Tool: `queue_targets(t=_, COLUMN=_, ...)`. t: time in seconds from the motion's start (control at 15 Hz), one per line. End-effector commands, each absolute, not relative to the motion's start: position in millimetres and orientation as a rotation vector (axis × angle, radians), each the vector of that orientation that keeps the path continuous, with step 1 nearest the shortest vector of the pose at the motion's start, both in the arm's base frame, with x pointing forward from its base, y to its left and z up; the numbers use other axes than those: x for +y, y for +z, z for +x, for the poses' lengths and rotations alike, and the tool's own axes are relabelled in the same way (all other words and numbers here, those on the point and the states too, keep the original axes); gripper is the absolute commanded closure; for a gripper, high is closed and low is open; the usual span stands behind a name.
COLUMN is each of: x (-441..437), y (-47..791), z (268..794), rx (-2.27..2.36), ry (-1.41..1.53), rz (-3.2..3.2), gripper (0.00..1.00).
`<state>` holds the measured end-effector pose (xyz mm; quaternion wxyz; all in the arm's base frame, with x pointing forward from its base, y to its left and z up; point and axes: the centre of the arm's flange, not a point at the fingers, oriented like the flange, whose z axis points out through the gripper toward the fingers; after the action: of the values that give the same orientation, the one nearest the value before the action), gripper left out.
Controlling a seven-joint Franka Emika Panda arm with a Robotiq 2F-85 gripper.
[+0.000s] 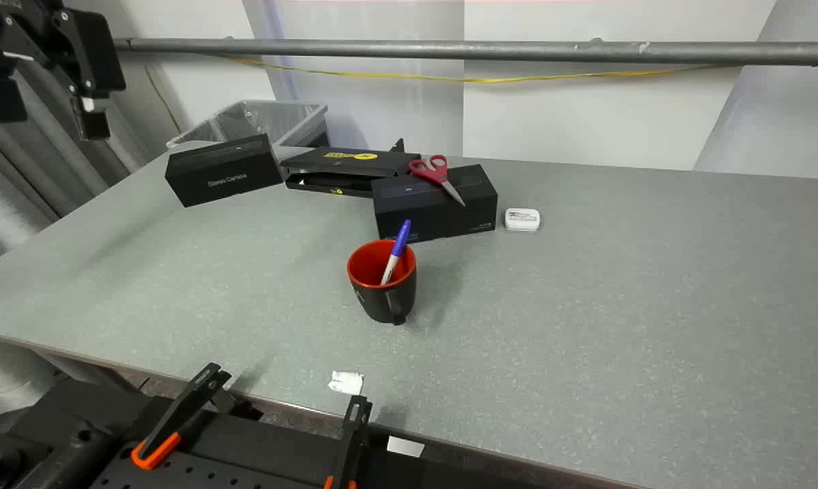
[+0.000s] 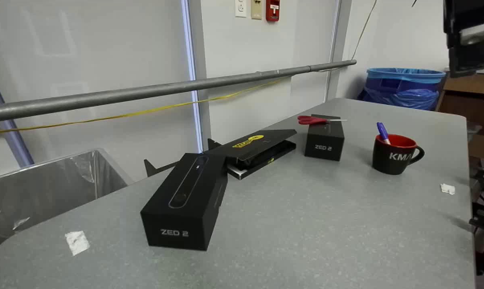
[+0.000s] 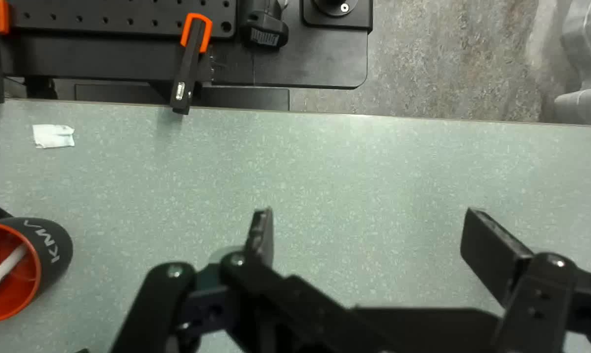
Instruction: Remove the blue pen from the red and black mug
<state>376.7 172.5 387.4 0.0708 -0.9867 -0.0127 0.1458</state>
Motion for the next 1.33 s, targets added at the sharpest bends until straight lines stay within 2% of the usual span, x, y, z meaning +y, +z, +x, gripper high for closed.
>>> queue_targets(t=0.0, x=172.5, y=387.2, z=376.6, rx=-0.038, ry=0.439, rz=-2.967, gripper=0.0)
queue_targets(t=0.47, x=157.3, y=363.6, z=368.9, rx=0.06, ry=0.313, rz=-3.091, gripper=0.0)
queue_targets(t=1.0, x=77.5, y=272.8, z=333.6, rx=0.451, ry=-0.112, rz=-3.138, gripper=0.0)
queue_targets(t=1.27, x=30.2, y=289.9, z=343.1, rx=0.691, ry=-0.275, rz=-3.017, gripper=0.0)
